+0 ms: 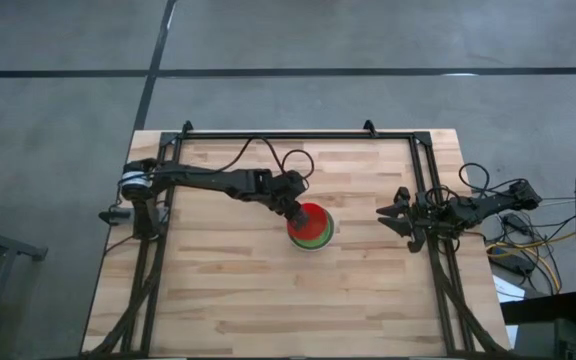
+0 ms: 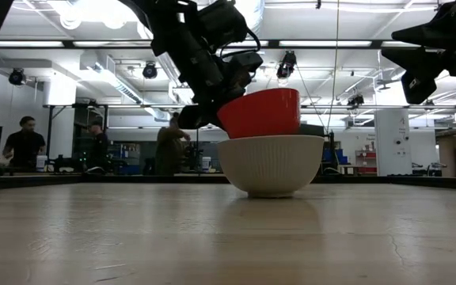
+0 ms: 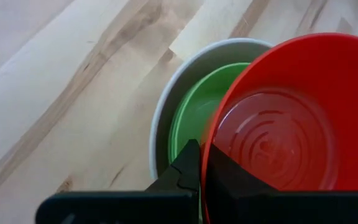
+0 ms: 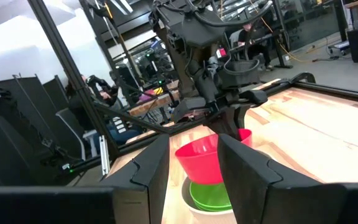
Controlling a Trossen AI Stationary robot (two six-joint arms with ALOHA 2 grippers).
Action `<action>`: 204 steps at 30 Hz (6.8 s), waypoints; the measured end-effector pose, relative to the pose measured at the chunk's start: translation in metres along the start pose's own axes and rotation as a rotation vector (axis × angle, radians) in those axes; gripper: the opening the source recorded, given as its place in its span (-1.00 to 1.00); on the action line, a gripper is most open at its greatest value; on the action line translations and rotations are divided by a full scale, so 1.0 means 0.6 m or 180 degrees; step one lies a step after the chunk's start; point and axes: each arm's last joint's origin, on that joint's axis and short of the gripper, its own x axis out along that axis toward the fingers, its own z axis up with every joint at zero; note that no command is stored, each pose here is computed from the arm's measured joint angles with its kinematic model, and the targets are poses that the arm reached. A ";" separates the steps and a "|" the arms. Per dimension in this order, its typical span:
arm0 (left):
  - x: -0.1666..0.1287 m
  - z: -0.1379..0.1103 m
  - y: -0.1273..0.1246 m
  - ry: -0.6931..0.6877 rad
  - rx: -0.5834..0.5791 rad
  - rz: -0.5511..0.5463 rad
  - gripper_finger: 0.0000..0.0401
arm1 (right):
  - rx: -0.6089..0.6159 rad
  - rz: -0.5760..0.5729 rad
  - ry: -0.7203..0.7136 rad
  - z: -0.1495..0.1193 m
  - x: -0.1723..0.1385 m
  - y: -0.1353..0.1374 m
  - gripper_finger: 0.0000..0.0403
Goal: Nest bowls inside each other
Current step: Stack the red bowl on top of the green bowl, then return to Home Position
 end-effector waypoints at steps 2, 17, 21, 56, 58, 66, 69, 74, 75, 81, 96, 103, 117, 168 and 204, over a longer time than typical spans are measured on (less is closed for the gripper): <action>0.000 -0.001 -0.001 0.0004 0.0006 -0.0002 -0.97 | 0.0000 0.0000 0.0000 0.000 0.000 0.000 -0.34; 0.001 -0.003 -0.006 -0.0028 -0.0016 -0.0003 -0.86 | 0.0000 0.0001 -0.0001 0.000 0.000 0.000 -0.34; 0.002 -0.005 -0.007 -0.0021 0.0004 -0.0005 -0.88 | 0.0000 0.0001 0.0000 0.000 0.000 0.000 -0.34; 0.014 -0.022 0.001 0.0019 -0.0139 -0.0030 -0.77 | 0.0000 0.0000 -0.0001 0.000 0.000 0.000 -0.34; 0.014 -0.022 0.001 0.0019 -0.0140 -0.0029 -0.75 | 0.0000 0.0000 0.0000 0.000 0.000 0.000 -0.34; 0.014 -0.021 0.001 0.0016 -0.0145 -0.0032 -0.59 | 0.0000 0.0000 0.0000 0.000 0.000 0.000 -0.34; 0.014 -0.021 0.001 0.0017 -0.0145 -0.0032 -0.51 | 0.0000 0.0000 0.0000 0.000 0.000 0.000 -0.34; 0.014 -0.021 0.001 0.0019 -0.0119 -0.0035 -0.44 | 0.0000 0.0001 -0.0001 0.000 0.000 0.000 -0.34; 0.014 -0.021 0.001 0.0022 -0.0115 -0.0040 -0.44 | 0.0000 0.0000 -0.0001 0.000 0.000 0.000 -0.34; 0.013 -0.022 0.001 0.0076 -0.0108 -0.0086 -0.44 | 0.0001 0.0000 -0.0001 0.000 0.000 0.000 -0.34; 0.013 -0.024 0.001 0.0204 -0.0102 -0.0195 -0.44 | 0.0001 0.0001 -0.0002 0.000 0.000 0.000 -0.34; 0.003 -0.017 0.002 0.0168 -0.0132 -0.0285 -0.44 | 0.0001 0.0001 -0.0001 0.000 0.000 0.000 -0.34; -0.014 -0.008 0.003 0.0090 -0.0092 -0.0337 -0.21 | 0.0001 0.0001 -0.0002 0.000 0.000 0.000 -0.34; -0.131 0.026 -0.026 -0.0878 0.0768 -0.0754 -0.10 | 0.0001 0.0001 -0.0003 0.000 0.000 0.000 -0.34; -0.257 -0.199 0.115 -0.2550 0.0982 -0.1447 -0.10 | 0.0001 0.0001 -0.0003 0.000 0.000 0.000 -0.34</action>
